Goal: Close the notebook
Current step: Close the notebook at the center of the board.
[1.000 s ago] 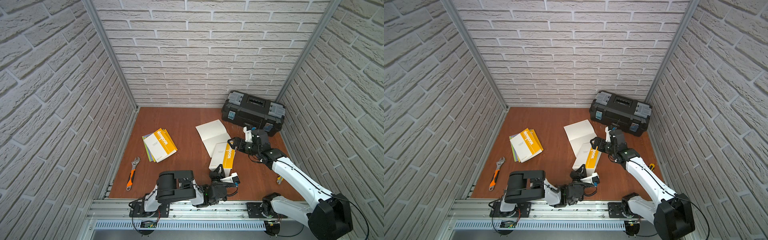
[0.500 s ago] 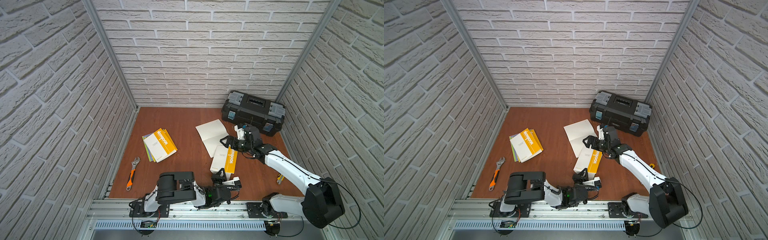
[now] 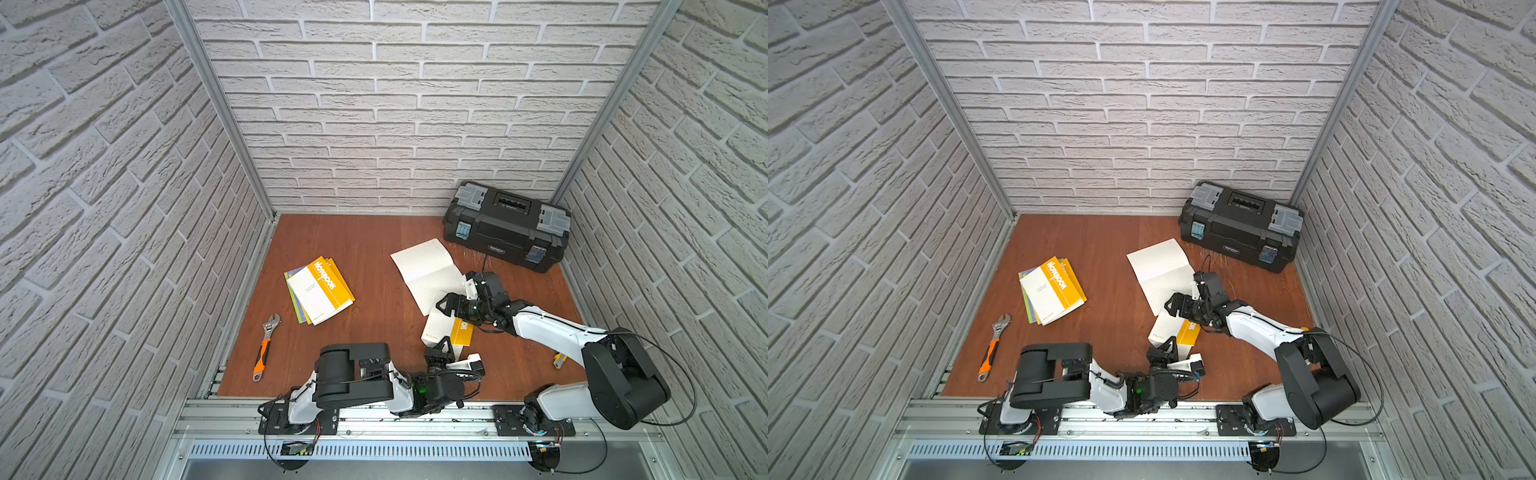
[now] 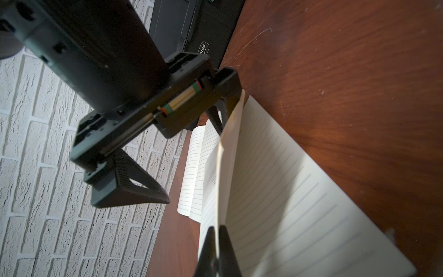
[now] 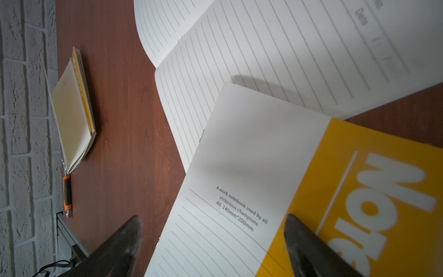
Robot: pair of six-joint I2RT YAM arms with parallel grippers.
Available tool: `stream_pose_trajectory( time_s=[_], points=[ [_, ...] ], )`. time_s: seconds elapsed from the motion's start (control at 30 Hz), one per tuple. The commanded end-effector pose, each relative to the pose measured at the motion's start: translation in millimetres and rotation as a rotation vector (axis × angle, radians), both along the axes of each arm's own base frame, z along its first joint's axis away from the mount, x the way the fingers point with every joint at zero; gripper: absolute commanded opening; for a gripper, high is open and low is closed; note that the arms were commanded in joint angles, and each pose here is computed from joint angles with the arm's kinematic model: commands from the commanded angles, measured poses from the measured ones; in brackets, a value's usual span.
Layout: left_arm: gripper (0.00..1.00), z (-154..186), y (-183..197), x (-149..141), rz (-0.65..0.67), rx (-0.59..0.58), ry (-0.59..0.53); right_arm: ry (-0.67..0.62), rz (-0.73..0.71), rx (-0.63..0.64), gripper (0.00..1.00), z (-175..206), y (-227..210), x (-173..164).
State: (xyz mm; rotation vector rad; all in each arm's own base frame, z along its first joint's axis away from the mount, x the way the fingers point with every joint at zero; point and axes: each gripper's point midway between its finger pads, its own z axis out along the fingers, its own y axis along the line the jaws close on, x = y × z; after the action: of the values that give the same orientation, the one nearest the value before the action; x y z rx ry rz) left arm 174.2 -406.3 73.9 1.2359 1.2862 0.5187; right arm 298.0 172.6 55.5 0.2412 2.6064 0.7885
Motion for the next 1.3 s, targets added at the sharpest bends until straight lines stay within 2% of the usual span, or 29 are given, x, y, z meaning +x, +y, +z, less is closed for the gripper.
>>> stream_pose_trajectory(
  time_s=[0.0, 0.1, 0.23, 0.37, 0.5, 0.67, 0.8, 0.87, 0.97, 1.17, 1.27],
  points=[
    [0.0, 3.5, -4.8, 0.2, 0.008, -0.029, -0.007, -0.034, -0.014, 0.016, 0.92, -2.1, 3.7, 6.7],
    [0.0, 2.9, -4.4, 0.9, 0.017, -0.019, -0.01, -0.026, -0.016, 0.009, 0.92, -7.2, 3.0, 5.5],
    [0.35, 7.6, -6.0, 1.4, 0.025, -0.013, -0.023, -0.016, -0.015, -0.006, 0.92, -10.5, 1.3, 4.7],
    [0.52, 18.9, -10.0, -3.7, 0.011, -0.009, -0.035, -0.007, -0.018, -0.013, 0.92, -14.8, -0.3, 2.4],
    [0.58, 30.7, -11.3, -11.7, 0.003, 0.003, -0.03, -0.003, -0.019, -0.015, 0.92, -17.3, -0.9, 0.9],
    [0.62, 48.2, -5.0, -23.3, -0.023, -0.027, 0.028, 0.004, -0.019, -0.018, 0.92, -19.8, -1.9, -0.6],
    [0.71, 55.6, -1.1, -39.4, -0.111, -0.02, 0.19, 0.0, -0.02, -0.018, 0.92, -17.9, -1.8, -0.5],
    [0.8, 64.8, 3.7, -46.3, -0.156, -0.049, 0.29, -0.006, -0.021, -0.017, 0.92, -15.7, -2.0, 0.5],
    [0.97, 89.2, 17.0, -42.1, -0.179, -0.168, 0.418, -0.008, -0.019, -0.019, 0.92, -14.7, -2.1, 0.5],
    [0.98, 134.9, 58.7, -6.9, -0.157, -0.405, 0.562, -0.008, -0.017, -0.02, 0.92, -13.9, -2.5, -0.9],
    [0.98, 148.1, 79.8, 14.1, -0.143, -0.557, 0.702, -0.011, -0.019, -0.021, 0.92, -13.0, -3.2, -1.1]
  ],
)
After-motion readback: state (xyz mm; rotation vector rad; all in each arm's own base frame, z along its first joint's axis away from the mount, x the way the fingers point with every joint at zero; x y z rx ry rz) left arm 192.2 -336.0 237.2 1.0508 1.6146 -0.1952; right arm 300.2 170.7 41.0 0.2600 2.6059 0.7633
